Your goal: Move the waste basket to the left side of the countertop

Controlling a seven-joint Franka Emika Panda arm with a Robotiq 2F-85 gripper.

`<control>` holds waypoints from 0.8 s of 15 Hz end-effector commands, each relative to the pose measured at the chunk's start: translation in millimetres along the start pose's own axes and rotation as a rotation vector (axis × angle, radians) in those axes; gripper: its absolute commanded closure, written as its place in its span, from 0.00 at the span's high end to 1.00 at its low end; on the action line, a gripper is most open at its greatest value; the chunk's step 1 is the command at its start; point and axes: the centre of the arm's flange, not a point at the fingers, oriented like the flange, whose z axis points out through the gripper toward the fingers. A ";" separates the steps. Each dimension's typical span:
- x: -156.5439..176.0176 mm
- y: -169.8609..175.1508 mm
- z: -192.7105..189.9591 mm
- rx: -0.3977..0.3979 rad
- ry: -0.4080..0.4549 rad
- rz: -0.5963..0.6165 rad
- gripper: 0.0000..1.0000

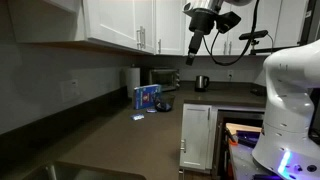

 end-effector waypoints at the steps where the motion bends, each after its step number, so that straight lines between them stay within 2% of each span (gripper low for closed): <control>1: -3.2 -0.2 7.2 0.002 -0.020 0.000 1.00; 6: -7.2 -0.4 18.3 0.004 -0.047 0.000 1.00; 9: 18.4 13.9 27.4 -0.042 -0.003 0.022 1.00; 12: 53.7 38.3 41.5 -0.112 0.080 0.043 1.00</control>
